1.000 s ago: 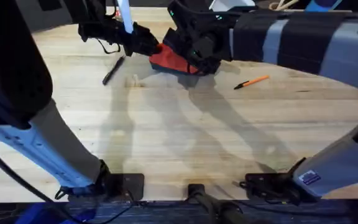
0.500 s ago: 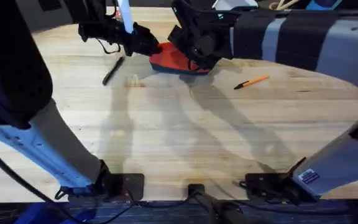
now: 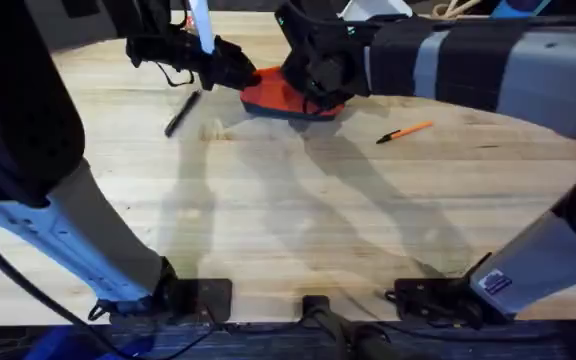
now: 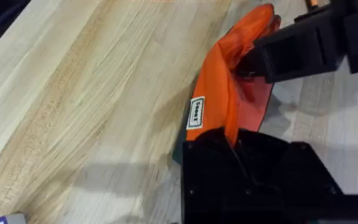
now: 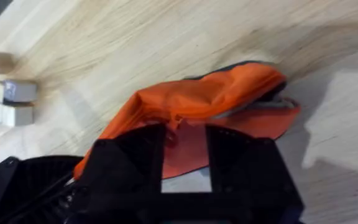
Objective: Unzip the bag, pick up the pens from the table one at a time and place them inside, then zip the bag closed.
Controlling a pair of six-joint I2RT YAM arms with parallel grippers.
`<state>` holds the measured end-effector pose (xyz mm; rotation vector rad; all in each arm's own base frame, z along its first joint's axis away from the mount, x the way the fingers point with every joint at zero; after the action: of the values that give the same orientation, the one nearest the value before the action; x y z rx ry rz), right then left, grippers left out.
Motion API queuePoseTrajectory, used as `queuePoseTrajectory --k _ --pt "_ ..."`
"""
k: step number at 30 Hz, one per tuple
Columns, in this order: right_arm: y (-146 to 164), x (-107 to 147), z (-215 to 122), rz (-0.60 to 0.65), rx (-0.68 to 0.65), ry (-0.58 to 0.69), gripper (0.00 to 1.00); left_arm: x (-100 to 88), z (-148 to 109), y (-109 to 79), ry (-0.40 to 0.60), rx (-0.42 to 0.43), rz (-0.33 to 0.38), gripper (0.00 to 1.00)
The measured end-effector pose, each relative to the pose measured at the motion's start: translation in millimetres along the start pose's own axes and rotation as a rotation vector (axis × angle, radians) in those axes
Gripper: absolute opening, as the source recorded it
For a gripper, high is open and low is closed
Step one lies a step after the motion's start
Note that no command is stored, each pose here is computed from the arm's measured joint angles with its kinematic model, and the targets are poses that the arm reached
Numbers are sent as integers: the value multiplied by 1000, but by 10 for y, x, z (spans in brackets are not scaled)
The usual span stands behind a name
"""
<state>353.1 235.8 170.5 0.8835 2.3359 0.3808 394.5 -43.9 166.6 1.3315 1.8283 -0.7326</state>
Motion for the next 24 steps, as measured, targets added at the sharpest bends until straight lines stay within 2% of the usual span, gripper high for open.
queuePoseTrajectory --k 6,12,19,24 --pt "-33 -12 40 0 18 -2 173 2 1 1 1 -1 0 42" --pt "-21 -18 42 4 10 -4 46 2 1 0 1 0 0 42" --pt "-13 -18 41 -3 4 -3 31 1 0 0 1 0 0 41" --pt "33 3 40 -54 -36 35 31 1 0 0 1 0 0 41"
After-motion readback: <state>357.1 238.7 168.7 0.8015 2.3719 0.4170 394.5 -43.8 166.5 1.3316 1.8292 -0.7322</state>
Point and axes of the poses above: each hand's point on the last joint's axis, 136 mm out from that joint toward the fingers, its own z axis out along the fingers, its own y axis along the line the jaws close on, x = y × z, the point moved 10 cm from there along -z, back along the fingers, and after that the axes turned 6 degrees about z, right-handed, at the moved point
